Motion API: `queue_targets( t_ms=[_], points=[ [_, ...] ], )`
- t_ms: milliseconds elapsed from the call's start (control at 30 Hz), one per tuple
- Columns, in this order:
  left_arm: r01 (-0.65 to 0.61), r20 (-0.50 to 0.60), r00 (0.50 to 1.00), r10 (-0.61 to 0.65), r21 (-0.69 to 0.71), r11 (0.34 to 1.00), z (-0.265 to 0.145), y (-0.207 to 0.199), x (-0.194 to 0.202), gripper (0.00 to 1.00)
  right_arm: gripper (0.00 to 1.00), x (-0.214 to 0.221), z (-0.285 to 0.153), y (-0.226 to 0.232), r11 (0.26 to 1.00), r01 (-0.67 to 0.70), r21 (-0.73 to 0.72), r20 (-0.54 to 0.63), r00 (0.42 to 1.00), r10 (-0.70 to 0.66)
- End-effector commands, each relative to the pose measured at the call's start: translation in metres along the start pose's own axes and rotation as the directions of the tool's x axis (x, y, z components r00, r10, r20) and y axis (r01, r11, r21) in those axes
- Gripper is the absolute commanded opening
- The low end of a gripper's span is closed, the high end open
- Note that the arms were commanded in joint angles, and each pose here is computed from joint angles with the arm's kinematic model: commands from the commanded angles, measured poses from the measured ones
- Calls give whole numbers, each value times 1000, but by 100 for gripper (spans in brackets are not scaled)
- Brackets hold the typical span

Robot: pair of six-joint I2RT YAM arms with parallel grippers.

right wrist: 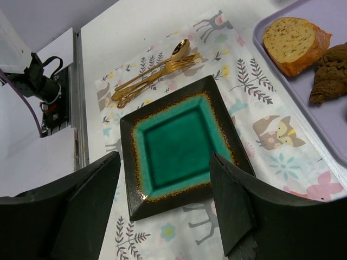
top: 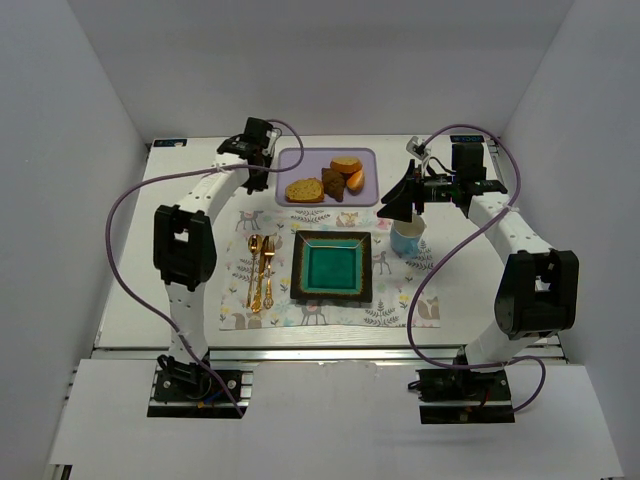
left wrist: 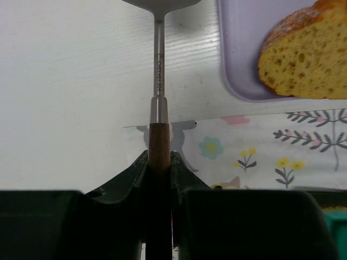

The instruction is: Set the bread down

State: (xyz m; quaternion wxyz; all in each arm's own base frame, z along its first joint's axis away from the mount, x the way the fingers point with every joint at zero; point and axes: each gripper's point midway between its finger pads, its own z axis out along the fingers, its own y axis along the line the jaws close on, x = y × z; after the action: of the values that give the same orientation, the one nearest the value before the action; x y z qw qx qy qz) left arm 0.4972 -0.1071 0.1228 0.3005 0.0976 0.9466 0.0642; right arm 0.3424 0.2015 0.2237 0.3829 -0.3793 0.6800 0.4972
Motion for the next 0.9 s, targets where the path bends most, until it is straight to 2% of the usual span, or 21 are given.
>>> queue_targets(
  t_ms=[0, 300, 733, 867],
  points=[
    [-64, 85, 993, 83, -203, 977, -35, 29, -27, 0, 72, -12, -5, 12, 998, 55, -21, 26, 998, -54],
    [-221, 16, 973, 230, -215, 951, -39, 13, 8, 0, 73, -11, -4, 13, 999, 31, -43, 40, 999, -29],
    [-298, 5, 953, 302, -143, 944, -43, -21, 21, 0, 74, -9, -5, 18, 998, 28, -52, 41, 999, -26],
    [-334, -37, 942, 332, -129, 934, -46, -29, 41, 0, 74, -9, -5, 19, 998, 30, -56, 44, 999, -27]
  ],
)
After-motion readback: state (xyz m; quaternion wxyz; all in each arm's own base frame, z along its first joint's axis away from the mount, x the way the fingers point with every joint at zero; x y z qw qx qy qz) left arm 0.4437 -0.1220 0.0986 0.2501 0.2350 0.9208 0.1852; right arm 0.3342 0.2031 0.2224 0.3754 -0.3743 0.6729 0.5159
